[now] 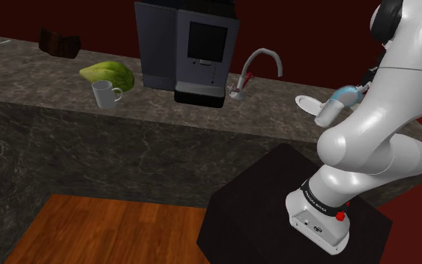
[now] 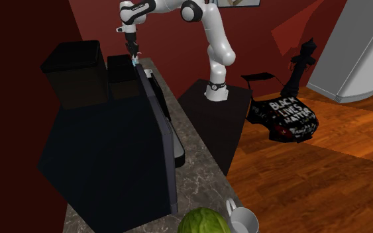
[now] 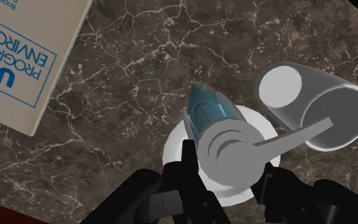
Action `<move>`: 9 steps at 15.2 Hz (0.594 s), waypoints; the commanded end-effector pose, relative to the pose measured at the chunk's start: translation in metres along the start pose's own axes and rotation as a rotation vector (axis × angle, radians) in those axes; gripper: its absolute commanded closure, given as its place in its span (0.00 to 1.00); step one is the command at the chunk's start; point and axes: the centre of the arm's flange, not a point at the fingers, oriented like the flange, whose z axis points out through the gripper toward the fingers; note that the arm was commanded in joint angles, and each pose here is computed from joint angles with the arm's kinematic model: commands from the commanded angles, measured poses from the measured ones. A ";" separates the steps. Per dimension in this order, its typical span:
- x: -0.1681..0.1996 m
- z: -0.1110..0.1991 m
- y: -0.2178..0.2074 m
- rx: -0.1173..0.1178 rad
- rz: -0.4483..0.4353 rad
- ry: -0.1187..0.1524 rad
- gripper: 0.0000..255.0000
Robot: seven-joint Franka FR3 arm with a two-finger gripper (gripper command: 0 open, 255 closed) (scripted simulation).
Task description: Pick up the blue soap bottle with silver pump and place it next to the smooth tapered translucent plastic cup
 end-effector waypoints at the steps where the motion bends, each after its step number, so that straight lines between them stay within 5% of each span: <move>1: 0.000 0.001 0.000 0.001 -0.001 0.000 1.00; 3: 0.000 0.001 0.000 0.001 -0.001 0.000 1.00; 4: 0.000 0.001 0.000 0.001 -0.001 0.000 0.00; 9: 0.000 0.001 0.000 0.001 -0.001 0.000 0.00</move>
